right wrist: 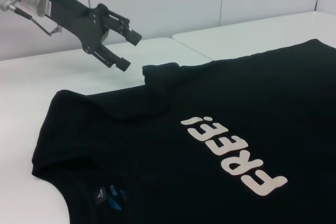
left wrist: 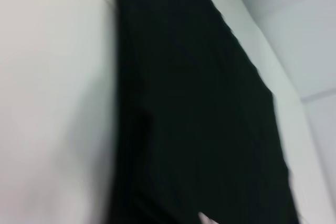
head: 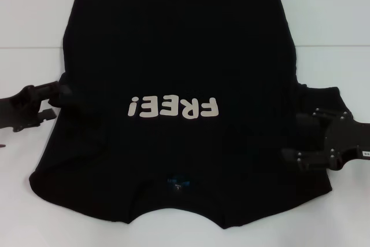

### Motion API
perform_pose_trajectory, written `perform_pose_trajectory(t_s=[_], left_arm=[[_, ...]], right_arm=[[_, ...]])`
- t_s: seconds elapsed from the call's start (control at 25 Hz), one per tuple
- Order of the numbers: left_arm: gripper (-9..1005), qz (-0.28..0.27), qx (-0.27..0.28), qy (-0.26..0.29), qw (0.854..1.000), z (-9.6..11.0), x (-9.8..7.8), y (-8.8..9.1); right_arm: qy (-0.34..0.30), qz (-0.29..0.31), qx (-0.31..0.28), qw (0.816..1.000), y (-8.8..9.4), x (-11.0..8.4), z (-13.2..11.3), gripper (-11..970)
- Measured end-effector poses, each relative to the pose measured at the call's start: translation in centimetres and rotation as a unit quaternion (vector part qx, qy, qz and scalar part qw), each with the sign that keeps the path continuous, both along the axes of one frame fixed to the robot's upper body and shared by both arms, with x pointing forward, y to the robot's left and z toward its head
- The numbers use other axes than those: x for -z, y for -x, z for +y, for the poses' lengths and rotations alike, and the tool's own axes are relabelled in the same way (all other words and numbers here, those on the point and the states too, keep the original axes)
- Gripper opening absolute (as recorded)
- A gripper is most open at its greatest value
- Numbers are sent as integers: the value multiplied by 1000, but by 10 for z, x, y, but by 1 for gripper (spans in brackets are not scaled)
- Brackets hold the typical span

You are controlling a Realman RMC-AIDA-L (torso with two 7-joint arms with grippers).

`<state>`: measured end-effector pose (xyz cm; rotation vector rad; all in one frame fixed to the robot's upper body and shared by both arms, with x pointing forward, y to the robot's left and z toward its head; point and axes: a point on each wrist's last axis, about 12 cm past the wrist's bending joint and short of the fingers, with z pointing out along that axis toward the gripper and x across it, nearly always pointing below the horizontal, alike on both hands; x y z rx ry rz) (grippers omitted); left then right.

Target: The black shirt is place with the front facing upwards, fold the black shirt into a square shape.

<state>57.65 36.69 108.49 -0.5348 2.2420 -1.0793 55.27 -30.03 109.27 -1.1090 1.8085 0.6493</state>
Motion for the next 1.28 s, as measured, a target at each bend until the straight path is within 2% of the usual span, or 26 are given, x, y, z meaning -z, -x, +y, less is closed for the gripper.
perform_pose_trajectory(t_s=[0.04,0.24,0.56,0.68,0.88,1.08,1.28], left_arm=[[804,3,-8,-7,1000,0,3,-1],[843,6,-32,-31,999,-8,13,-13],[843,-5,-39,-75,996,-23,17,-29],[842,-14,-34,-72,997,-30,14,-34],[842,-48,-1,-72,996,-57,3,-49],[842,-73,0,-42,996,-66,-4,-53],[842,-100,40,-19,994,-77,-10,-51]], right_arm=[[0,0,0,1000,0,0,0,918],[1,-1,1,1000,-1,0,0,918],[3,-1,-1,1000,-1,0,1,918],[4,-1,-2,1000,-1,0,1,918],[2,0,-3,1000,-1,0,2,918],[2,-1,0,1000,0,0,1,918],[1,-1,0,1000,0,0,1,917]])
